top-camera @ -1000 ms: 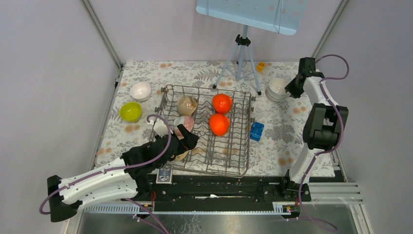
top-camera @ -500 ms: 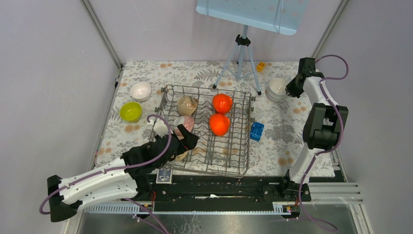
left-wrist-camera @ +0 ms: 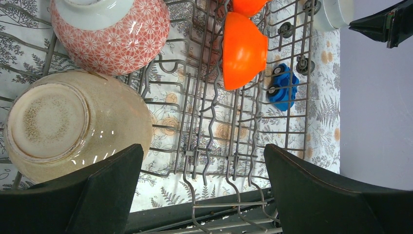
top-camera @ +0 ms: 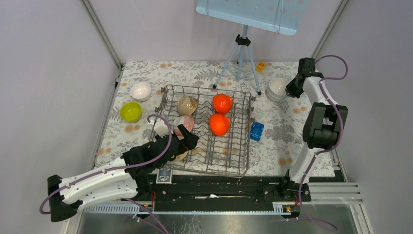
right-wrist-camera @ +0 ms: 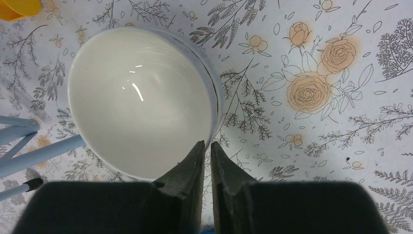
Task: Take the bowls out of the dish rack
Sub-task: Adjust the bowl in the bowl.
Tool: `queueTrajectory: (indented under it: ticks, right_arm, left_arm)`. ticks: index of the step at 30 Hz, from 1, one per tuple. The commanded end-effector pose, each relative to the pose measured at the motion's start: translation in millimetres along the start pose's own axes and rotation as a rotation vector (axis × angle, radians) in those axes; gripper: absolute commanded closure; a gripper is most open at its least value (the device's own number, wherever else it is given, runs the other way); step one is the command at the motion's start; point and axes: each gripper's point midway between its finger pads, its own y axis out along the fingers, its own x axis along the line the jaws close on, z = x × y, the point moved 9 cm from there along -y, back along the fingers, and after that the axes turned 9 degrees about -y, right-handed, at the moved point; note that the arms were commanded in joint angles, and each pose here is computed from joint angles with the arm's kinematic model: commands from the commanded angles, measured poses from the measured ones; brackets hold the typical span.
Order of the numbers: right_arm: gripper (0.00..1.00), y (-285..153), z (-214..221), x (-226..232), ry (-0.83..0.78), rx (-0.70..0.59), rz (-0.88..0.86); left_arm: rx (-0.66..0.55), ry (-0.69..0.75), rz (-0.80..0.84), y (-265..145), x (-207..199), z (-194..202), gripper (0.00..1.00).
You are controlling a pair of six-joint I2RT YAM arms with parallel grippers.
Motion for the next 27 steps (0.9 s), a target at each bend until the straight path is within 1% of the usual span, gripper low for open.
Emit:
queueTrajectory:
  ticks: [1,9,15,18,20,27]
  right_arm:
    - [0.84,7.7,1.7,-1.3,-0.016,0.017,0.004]
    - [0.82,0.8,-4.0,1.6,-0.008,-0.003,-0.008]
    - [0.68,-22.0,-21.5,12.0,0.014,-0.053,-0.058]
    - [0.62,-30.0,-30.9,12.7,0.012,-0.088,-0.038]
    - [0.6,-30.5,-34.0,10.5,0.001,-0.103,-0.01]
    - [0.53,-13.8,-25.1,2.0,-0.026,-0.064,0.057]
  left_arm:
    - [-0.012,-0.015,0.024,-0.1,-5.4,-2.8,0.01]
    - [-0.013,-0.019,0.026,-1.5,-3.7,-3.0,0.01]
    - [-0.012,-0.022,0.028,-1.9,-4.8,-3.5,0.01]
    - [-0.006,-0.022,0.03,-1.5,-5.5,-2.6,0.01]
    - [-0.002,-0.023,0.031,-1.7,-5.6,-2.3,0.01]
    - [-0.004,-0.031,0.035,-4.1,-2.8,-3.2,0.01]
